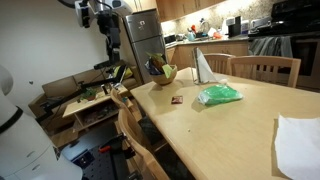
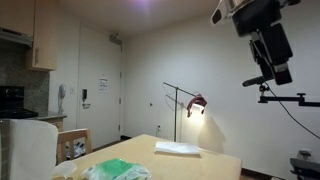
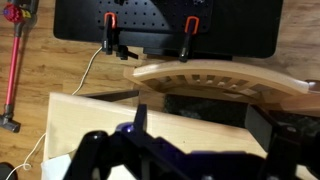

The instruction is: Place the green plastic upright on the left side of the table

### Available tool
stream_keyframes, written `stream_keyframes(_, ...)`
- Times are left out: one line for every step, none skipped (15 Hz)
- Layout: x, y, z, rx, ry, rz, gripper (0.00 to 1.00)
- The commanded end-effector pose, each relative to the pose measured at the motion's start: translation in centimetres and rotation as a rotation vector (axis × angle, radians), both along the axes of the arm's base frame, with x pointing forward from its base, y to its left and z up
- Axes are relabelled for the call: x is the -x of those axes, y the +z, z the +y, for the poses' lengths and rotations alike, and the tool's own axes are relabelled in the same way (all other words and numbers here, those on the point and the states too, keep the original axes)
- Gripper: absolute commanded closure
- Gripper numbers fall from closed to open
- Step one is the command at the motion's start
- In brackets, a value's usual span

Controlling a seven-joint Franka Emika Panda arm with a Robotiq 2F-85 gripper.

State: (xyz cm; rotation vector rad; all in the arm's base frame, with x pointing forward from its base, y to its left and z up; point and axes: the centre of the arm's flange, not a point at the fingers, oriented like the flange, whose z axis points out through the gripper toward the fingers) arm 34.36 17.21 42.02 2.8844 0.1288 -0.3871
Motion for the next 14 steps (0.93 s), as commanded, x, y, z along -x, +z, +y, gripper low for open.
stream_keyframes(-2.5,1.6,-1.2,0.048,0.025,-0.105,0.00)
stream_keyframes(-3.4,2.4,-1.6,0.061,0.039,-0.160,0.00)
stream_keyframes(-4.1,3.0,-1.9,0.067,0.056,-0.215,0.00)
stream_keyframes(-4.8,3.7,-2.0,0.075,0.084,-0.275,0.00)
stream_keyframes(-5.5,4.3,-2.2,0.073,0.128,-0.329,0.00)
stream_keyframes(-6.2,4.8,-2.1,0.058,0.176,-0.378,0.00)
stream_keyframes(-6.7,5.2,-2.0,0.048,0.220,-0.422,0.00)
stream_keyframes(-7.2,5.5,-1.9,0.037,0.263,-0.465,0.00)
stream_keyframes(-7.6,5.9,-1.8,0.023,0.308,-0.505,0.00)
stream_keyframes(-8.0,6.1,-1.7,0.007,0.353,-0.546,0.00)
stream_keyframes(-8.5,6.5,-1.5,-0.028,0.406,-0.565,0.00)
stream_keyframes(-8.6,6.9,-1.4,-0.044,0.373,-0.490,0.00)
stream_keyframes(-7.9,6.5,-1.3,-0.011,0.348,-0.532,0.00)
stream_keyframes(-8.0,6.4,-1.4,-0.024,0.359,-0.521,0.00)
